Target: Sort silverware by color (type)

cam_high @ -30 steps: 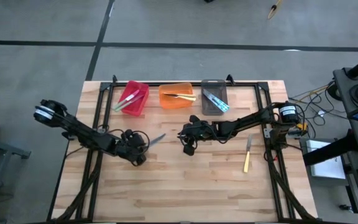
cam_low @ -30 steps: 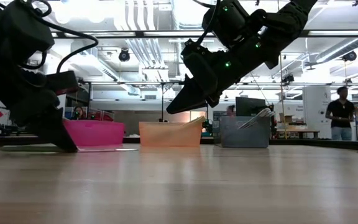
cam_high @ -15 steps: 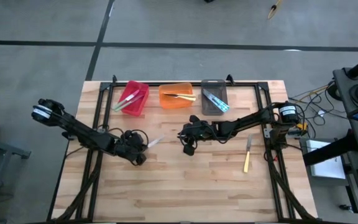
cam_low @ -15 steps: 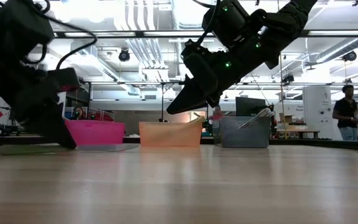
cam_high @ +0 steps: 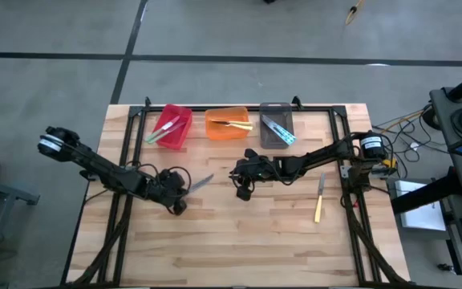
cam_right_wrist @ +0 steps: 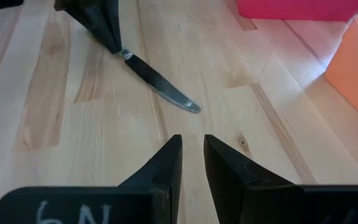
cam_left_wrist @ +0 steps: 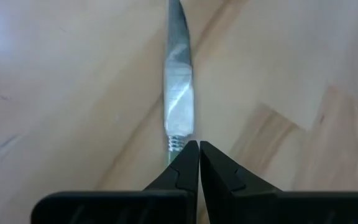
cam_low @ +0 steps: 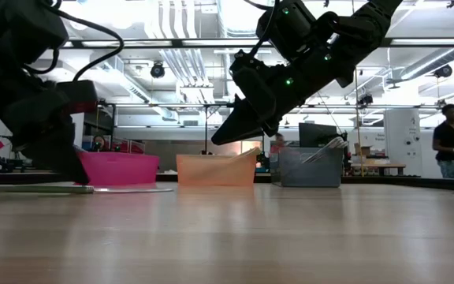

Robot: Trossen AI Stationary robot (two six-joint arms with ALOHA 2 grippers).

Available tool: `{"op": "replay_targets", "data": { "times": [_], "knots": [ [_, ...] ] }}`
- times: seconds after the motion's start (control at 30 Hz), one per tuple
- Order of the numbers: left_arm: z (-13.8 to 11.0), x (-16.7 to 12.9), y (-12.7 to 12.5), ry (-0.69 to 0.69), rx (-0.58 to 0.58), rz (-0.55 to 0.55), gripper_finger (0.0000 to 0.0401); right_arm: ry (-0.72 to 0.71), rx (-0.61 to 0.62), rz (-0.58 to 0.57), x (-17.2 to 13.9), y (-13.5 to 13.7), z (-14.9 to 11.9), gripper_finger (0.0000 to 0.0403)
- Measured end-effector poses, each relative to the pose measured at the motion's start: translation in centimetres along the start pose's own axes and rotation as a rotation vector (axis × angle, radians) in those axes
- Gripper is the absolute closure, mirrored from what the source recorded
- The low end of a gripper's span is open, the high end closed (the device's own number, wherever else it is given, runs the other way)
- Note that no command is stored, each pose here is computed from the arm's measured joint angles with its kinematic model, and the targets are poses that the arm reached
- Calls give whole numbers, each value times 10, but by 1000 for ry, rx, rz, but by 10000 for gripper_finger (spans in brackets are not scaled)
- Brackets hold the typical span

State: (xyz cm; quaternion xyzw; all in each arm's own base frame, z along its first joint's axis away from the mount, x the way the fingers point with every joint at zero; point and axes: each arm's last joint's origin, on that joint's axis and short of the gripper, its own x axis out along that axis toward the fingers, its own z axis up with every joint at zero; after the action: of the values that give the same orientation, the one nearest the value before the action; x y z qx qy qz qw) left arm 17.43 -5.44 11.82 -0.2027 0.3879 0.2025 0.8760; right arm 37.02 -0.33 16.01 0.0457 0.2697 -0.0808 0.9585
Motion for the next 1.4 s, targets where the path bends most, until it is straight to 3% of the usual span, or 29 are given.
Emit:
{"op": "replay_targets", "data": {
  "times": [0.3,0.6,0.97,1.4],
  "knots": [
    [0,0,0,4,93,-6,400,-112,5,14,5,1,7,344],
    [0,-2,0,7,92,-9,401,-216,53,23,49,1,-1,344],
    [3,-14,5,7,96,-17,353,-51,43,-13,111,2,-1,344],
    [-3,-13,10,37,97,26,280,30,21,-28,127,2,-13,344]
  ]
}}
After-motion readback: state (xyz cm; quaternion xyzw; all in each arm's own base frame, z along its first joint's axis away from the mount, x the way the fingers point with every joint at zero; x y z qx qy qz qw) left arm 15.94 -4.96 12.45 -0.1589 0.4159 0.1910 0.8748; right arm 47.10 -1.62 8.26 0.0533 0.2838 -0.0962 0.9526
